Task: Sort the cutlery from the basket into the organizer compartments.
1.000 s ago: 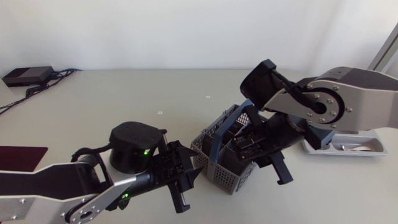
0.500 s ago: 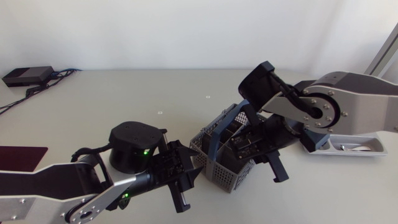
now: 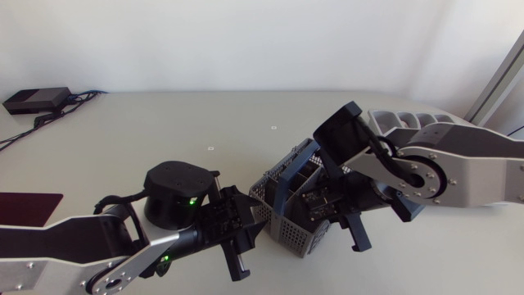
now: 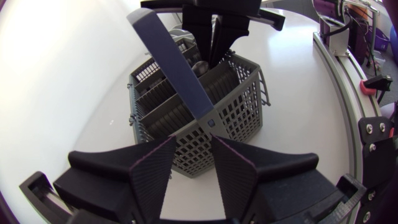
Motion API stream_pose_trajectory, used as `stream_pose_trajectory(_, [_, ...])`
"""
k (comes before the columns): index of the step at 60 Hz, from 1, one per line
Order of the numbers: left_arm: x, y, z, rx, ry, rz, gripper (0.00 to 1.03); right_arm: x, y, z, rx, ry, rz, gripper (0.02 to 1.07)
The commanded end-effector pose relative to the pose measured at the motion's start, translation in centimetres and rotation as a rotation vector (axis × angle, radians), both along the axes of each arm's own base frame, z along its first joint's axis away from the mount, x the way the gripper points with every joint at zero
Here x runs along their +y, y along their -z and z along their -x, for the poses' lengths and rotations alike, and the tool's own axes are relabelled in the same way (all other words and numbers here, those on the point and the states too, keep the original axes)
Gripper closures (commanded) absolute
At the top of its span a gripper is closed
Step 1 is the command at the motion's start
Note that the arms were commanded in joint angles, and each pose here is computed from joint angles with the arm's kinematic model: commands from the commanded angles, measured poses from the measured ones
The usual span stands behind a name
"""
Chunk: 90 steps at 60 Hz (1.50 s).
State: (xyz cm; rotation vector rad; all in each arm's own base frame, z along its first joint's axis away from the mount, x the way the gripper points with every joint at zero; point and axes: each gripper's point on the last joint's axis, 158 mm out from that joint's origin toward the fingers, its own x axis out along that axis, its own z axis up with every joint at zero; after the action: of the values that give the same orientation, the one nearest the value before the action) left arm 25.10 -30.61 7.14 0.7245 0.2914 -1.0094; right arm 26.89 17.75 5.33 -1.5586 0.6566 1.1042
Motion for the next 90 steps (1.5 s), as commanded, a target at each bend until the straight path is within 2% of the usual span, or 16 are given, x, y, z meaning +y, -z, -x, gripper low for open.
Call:
stream_pose_trajectory(1, [0.1, 0.9, 0.5, -0.006, 0.020, -0.028, 0.62, -0.7, 2.0, 2.0, 0.075, 0.014, 0.017, 0.96])
stream_pose_trajectory(7, [0.1, 1.0, 0.6, -0.005, 0.020, -0.029, 0.62, -0.2, 0.5, 1.3, 0.039, 0.043, -0.039, 0.68])
stream_pose_trajectory(11, [0.2, 1.0, 0.6, -0.005, 0.021, -0.031, 0.62, 0.1, -0.5, 0.8, 0.013, 0.062, -0.075, 0.60])
stream_pose_trajectory(14, [0.2, 1.0, 0.6, -0.005, 0.021, -0.031, 0.62, 0.3, -1.3, 0.4, -0.002, 0.082, -0.100, 0.59])
stream_pose_trajectory(37, [0.1, 1.0, 0.5, -0.007, 0.020, -0.030, 0.62, 0.1, -3.8, -0.5, 0.002, 0.224, -0.206, 0.57])
stream_pose_trajectory(45, [0.0, 0.9, 0.6, -0.008, 0.023, -0.029, 0.62, -0.3, -4.0, -0.8, 0.060, 0.313, -0.233, 0.57])
stream_pose_trajectory(63, [0.0, 0.9, 0.6, -0.007, 0.024, -0.030, 0.62, -0.7, -4.0, 0.1, 0.288, 0.504, -0.258, 0.58])
stream_pose_trajectory(82, [-0.1, 0.9, 0.7, -0.007, 0.028, -0.030, 0.62, -0.2, -3.7, 1.7, 0.391, 0.637, -0.277, 0.58])
stream_pose_trajectory(90, [-0.3, 0.9, 0.8, -0.008, 0.032, -0.029, 0.62, 0.1, -2.9, 2.1, 0.410, 0.673, -0.278, 0.62])
